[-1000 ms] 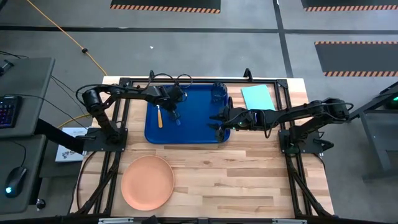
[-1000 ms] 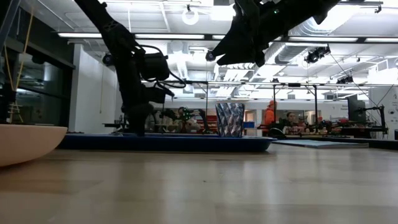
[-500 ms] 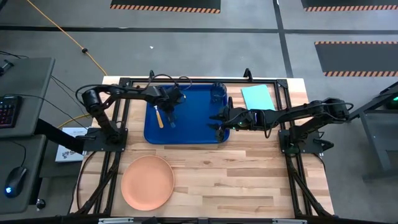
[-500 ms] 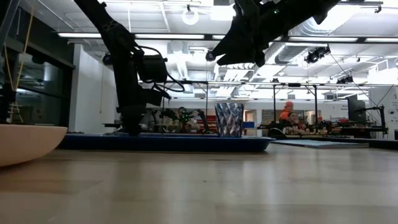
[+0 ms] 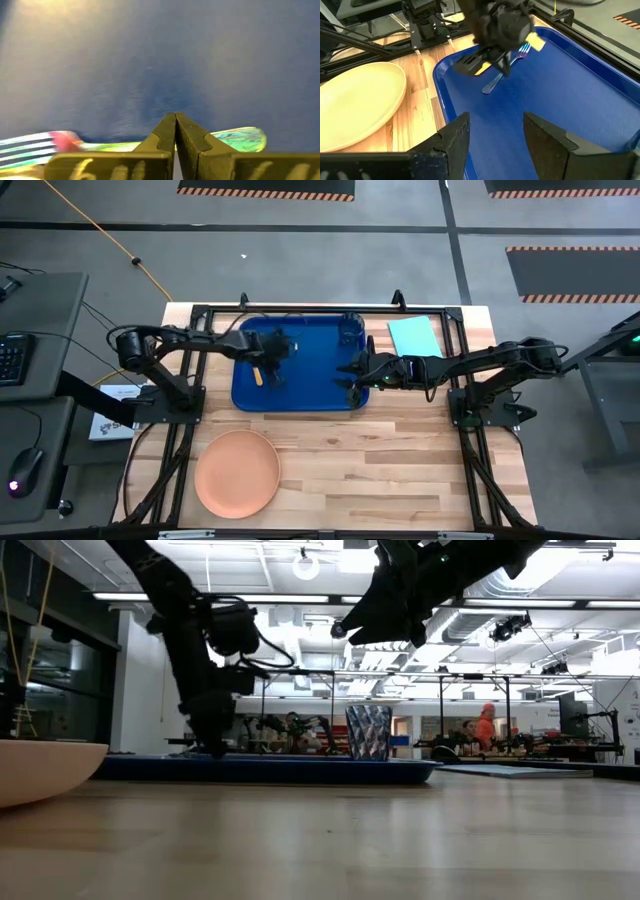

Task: Pick and place plate/cup/fork/spoon on tray
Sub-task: Put the blue fork to the right of the orange spoon on the blue serving tray

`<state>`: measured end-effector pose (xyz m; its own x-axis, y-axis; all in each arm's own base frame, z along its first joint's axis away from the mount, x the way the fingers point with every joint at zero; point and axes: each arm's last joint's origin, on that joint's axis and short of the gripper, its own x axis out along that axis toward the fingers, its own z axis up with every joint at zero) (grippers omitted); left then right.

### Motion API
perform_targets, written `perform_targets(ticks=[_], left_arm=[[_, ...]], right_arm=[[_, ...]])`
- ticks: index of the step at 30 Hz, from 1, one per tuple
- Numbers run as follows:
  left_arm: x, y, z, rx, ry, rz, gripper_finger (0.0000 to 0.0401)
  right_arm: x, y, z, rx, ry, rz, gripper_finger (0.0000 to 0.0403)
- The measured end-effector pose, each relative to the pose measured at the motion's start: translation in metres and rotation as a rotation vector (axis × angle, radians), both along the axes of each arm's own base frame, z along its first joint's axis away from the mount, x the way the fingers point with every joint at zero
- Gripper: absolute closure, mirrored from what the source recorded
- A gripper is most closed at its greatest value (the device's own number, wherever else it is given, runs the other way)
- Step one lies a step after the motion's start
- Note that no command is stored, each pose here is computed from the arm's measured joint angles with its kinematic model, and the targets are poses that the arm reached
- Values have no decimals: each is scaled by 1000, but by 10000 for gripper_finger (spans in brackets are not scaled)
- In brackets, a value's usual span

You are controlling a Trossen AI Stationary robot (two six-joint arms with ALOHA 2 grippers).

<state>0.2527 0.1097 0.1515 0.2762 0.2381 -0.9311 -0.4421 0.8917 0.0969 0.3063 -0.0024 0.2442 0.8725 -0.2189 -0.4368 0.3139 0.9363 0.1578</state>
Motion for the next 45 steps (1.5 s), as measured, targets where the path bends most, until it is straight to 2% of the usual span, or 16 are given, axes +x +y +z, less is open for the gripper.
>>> perform_targets(ticks=[4, 9, 28, 45], left_arm=[[-2, -14, -15, -24, -60, 4, 401], [3, -22, -18, -13, -119, -8, 401], [4, -53, -20, -60, -52, -40, 401], [-7, -63, -2, -53, -55, -26, 401]], right_arm=[[0, 0, 0, -2, 0, 1, 229], [0, 0, 0, -4, 1, 2, 229], [0, 0, 0, -4, 1, 2, 229], [0, 0, 0, -2, 0, 1, 229]])
